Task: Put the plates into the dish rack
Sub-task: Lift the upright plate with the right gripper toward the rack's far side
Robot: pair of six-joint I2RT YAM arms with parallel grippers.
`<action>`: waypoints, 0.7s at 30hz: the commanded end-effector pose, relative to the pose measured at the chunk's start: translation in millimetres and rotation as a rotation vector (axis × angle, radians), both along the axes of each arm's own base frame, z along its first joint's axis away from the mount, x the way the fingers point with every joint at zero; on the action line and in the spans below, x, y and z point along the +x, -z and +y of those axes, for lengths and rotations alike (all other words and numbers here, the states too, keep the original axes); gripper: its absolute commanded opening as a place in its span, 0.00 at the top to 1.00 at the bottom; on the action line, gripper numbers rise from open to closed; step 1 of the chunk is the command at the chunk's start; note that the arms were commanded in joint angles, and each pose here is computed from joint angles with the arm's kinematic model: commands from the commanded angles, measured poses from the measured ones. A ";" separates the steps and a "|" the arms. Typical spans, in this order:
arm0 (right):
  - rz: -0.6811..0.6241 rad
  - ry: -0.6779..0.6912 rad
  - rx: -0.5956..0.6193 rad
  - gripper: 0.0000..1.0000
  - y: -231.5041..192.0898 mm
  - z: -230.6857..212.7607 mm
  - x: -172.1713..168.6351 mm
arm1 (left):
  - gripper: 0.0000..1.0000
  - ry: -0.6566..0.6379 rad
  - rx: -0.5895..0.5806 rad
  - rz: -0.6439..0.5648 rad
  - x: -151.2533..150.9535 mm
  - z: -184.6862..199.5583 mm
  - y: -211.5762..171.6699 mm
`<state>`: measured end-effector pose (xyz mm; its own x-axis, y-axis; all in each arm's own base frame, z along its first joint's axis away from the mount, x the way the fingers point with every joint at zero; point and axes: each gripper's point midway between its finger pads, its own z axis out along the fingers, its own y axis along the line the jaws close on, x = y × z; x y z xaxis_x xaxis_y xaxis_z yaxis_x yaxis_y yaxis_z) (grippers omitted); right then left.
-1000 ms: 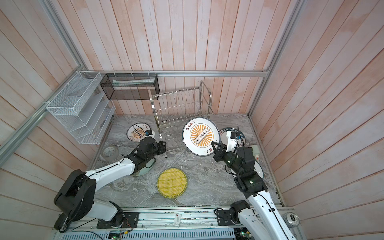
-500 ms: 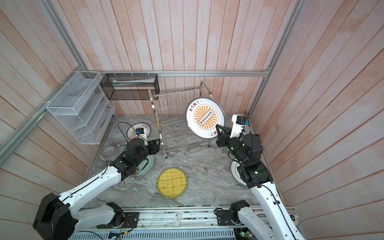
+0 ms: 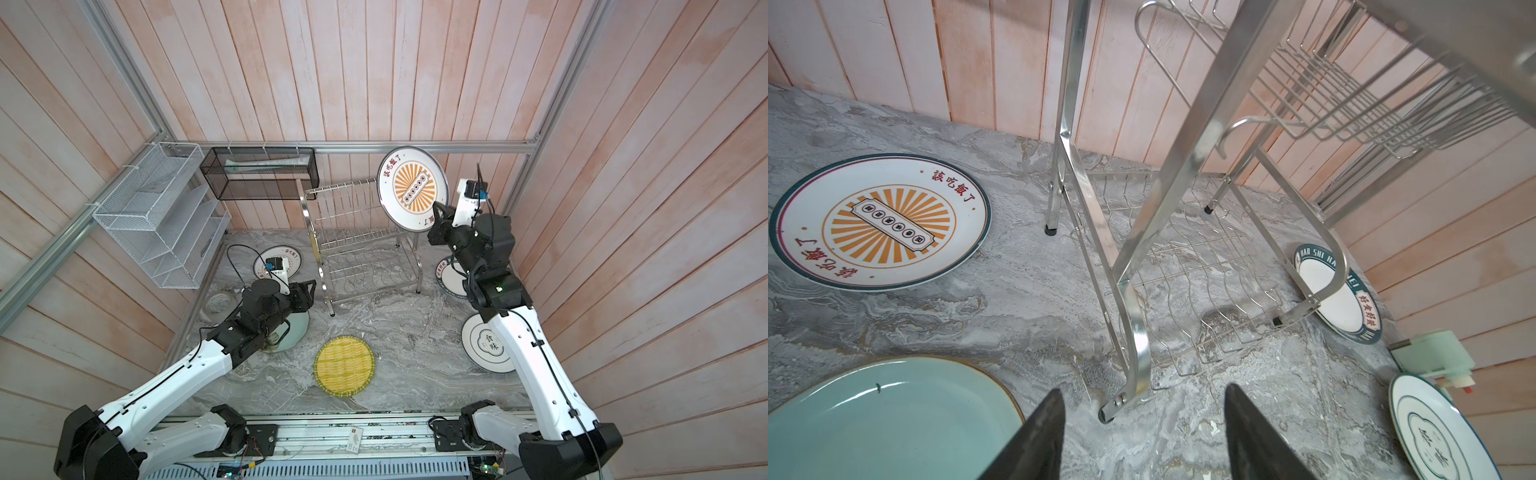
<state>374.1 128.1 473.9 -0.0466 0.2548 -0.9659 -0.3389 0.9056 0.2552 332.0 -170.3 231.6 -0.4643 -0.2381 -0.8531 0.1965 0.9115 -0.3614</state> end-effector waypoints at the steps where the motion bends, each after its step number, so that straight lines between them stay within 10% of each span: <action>1: -0.141 0.043 0.024 1.00 -49.1 -8.2 0.5 | 0.38 0.024 -0.004 -0.037 -6.7 1.0 -5.0; 21: -0.097 0.187 -0.096 1.00 -48.0 16.1 69.5 | 0.38 0.078 -0.123 -0.036 -5.4 -22.6 -8.9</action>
